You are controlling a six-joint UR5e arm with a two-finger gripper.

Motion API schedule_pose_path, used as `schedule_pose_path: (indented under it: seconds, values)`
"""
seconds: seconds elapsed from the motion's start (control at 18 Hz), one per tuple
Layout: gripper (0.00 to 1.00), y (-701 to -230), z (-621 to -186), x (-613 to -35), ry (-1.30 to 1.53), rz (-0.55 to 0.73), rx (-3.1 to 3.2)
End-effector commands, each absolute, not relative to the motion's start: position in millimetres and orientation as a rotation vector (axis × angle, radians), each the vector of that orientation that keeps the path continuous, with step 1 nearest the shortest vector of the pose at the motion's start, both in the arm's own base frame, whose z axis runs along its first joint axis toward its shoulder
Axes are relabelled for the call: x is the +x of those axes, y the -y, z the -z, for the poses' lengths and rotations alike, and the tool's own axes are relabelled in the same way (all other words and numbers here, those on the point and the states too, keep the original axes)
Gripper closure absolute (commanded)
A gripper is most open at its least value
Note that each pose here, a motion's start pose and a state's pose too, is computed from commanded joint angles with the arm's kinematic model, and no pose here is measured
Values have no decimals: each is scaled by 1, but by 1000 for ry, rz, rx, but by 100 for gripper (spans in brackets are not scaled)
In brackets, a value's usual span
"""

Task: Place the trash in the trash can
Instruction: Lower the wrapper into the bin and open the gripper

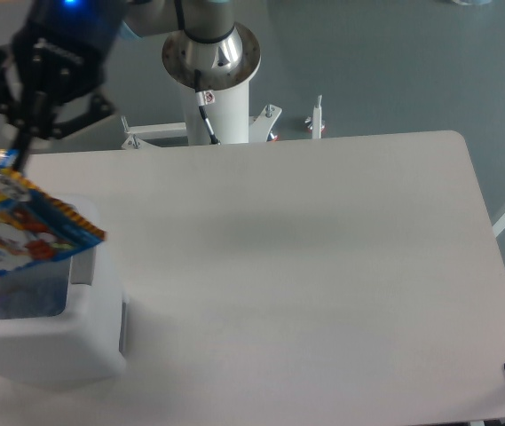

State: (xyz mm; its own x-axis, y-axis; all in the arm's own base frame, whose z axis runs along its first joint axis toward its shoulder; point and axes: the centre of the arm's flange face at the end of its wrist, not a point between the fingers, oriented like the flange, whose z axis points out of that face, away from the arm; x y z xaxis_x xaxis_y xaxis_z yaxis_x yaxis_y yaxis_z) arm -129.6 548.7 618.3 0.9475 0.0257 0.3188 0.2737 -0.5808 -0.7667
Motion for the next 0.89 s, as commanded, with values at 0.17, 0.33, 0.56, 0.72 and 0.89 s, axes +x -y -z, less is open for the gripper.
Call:
schedule_pose_path:
  seconds: [0.17, 0.33, 0.56, 0.72, 0.89]
  values:
    - [100, -551, -595, -126, 213, 360, -2202]
    - [100, -557, -571, -129, 225, 382, -2237]
    - [100, -564, -546, -134, 220, 396, -2274]
    - [100, -569, -530, -136, 225, 409, -2296]
    - [100, -575, -520, -123, 206, 433, -2318]
